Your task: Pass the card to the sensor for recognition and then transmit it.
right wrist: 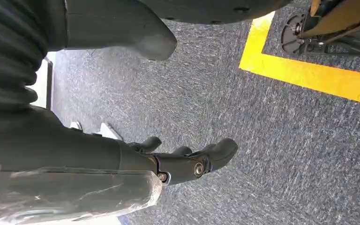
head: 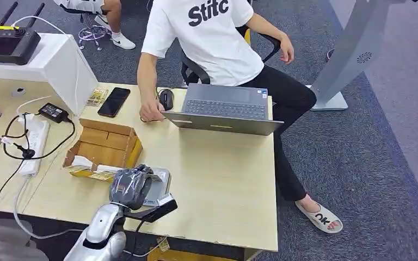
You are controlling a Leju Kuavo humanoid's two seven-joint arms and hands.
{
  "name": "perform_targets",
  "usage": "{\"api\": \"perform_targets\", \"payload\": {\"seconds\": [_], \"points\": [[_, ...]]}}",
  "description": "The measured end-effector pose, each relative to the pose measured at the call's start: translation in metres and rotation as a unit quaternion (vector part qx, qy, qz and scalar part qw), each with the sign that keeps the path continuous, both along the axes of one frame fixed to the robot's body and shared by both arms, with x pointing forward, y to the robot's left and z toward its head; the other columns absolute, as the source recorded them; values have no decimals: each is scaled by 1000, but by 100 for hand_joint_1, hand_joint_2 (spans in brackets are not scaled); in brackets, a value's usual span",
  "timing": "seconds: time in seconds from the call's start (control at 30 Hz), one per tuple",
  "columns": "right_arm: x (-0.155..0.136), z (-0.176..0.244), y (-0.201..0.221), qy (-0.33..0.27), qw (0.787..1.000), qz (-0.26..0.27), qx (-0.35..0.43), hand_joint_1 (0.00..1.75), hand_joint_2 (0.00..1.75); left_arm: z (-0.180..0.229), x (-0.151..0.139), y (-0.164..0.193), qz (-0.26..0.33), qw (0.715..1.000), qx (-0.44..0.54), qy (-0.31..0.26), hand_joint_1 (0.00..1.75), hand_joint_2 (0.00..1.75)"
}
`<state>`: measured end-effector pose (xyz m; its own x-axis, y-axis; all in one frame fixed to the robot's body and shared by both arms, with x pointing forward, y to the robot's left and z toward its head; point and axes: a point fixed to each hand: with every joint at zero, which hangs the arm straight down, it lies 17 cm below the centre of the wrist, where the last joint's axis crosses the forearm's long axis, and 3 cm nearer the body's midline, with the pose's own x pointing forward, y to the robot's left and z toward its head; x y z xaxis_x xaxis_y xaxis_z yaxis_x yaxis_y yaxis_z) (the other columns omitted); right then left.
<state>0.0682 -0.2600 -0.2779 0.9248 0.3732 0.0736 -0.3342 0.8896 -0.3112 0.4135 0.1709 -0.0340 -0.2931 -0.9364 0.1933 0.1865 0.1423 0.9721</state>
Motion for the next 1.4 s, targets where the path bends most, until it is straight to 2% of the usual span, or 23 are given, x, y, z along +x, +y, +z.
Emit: {"api": "perform_targets", "payload": {"seconds": [0.13,0.27,0.5,0.67,0.9,0.93,0.97,1.3,1.37,1.4], "points": [[-1,0,-1,0,1000,-4,-1,0,175,15,15,19,13,1000,12,-22,175,175],[-1,0,-1,-1,1000,-7,0,0,175,65,54,43,20,997,28,-68,175,175],[-1,0,1,-3,1000,-6,3,0,175,177,111,86,25,979,81,-183,175,175],[0,0,1,-3,1000,2,2,0,175,233,132,111,33,959,142,-242,175,175],[1,0,1,0,1000,18,-3,0,175,275,151,128,54,942,177,-280,175,175],[1,0,1,0,1000,18,-3,0,175,278,153,129,58,941,176,-282,24,175],[1,0,1,-1,1000,18,-2,0,175,281,154,129,60,941,176,-284,0,175],[2,0,1,2,1000,8,-2,0,175,294,156,119,82,939,125,-310,0,175],[0,0,0,4,1000,2,-2,0,175,286,155,111,75,949,94,-290,0,175],[-1,0,0,5,1000,-4,-2,0,175,275,155,105,67,962,71,-257,0,175]]}}
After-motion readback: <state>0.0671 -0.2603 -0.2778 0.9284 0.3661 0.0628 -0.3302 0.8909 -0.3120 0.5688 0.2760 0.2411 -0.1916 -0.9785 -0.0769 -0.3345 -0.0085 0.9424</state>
